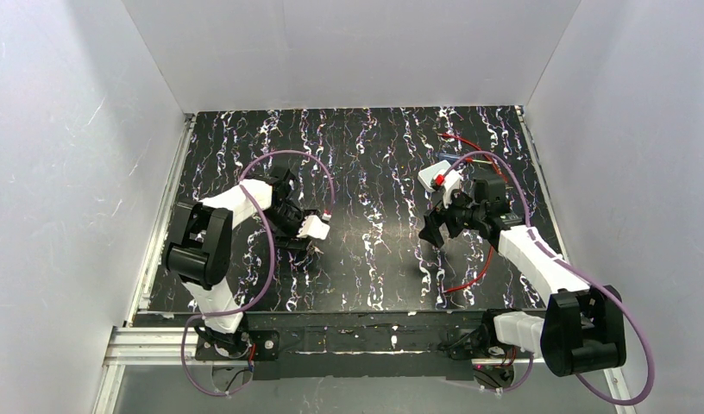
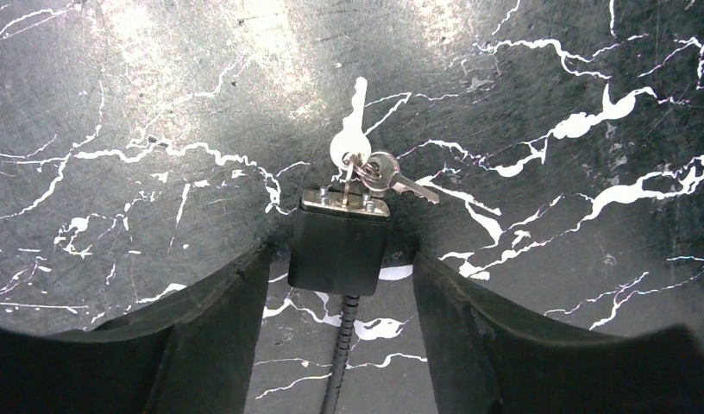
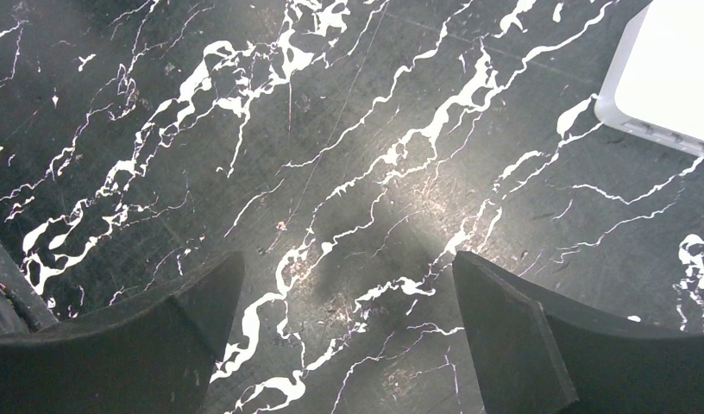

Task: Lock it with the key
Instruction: Pick up the lock from the center of the board.

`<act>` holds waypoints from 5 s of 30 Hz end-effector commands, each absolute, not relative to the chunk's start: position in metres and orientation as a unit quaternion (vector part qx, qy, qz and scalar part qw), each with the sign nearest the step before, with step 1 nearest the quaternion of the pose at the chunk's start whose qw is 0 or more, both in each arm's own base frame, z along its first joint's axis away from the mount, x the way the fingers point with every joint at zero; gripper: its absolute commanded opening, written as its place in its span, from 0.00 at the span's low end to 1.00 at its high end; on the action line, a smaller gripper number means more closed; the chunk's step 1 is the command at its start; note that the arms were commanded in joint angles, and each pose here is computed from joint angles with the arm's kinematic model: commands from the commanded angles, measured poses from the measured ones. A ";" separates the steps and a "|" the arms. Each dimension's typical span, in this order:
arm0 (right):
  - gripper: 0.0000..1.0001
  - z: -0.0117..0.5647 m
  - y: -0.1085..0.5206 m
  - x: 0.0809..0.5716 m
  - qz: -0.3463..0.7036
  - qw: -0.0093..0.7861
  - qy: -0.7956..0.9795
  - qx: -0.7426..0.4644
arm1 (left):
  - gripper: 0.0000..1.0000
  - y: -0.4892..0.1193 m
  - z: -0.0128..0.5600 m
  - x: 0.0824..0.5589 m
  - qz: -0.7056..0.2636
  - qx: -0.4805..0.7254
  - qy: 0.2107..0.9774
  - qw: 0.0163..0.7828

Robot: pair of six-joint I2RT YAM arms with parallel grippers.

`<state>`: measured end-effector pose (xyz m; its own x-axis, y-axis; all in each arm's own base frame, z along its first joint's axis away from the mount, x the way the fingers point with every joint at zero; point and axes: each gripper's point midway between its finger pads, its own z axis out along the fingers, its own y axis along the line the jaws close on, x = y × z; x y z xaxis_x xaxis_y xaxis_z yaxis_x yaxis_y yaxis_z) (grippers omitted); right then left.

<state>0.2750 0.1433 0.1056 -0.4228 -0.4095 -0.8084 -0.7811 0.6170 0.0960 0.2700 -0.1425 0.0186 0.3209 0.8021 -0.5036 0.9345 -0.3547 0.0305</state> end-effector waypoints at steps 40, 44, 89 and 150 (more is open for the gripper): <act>1.00 0.223 0.223 0.200 0.302 0.446 0.600 -0.591 | 0.00 -0.249 0.195 0.176 -0.502 0.396 0.761 -0.115; 0.97 0.226 0.249 0.187 0.305 0.435 0.570 -0.627 | 0.00 -0.262 0.197 0.172 -0.521 0.376 0.753 -0.141; 0.08 0.186 0.315 0.169 0.272 0.391 0.502 -0.722 | 0.04 -0.295 0.210 0.148 -0.574 0.347 0.715 -0.196; 0.34 0.313 0.288 0.178 0.556 0.379 0.544 -0.502 | 0.00 -0.198 0.341 0.201 -0.453 0.393 0.682 0.419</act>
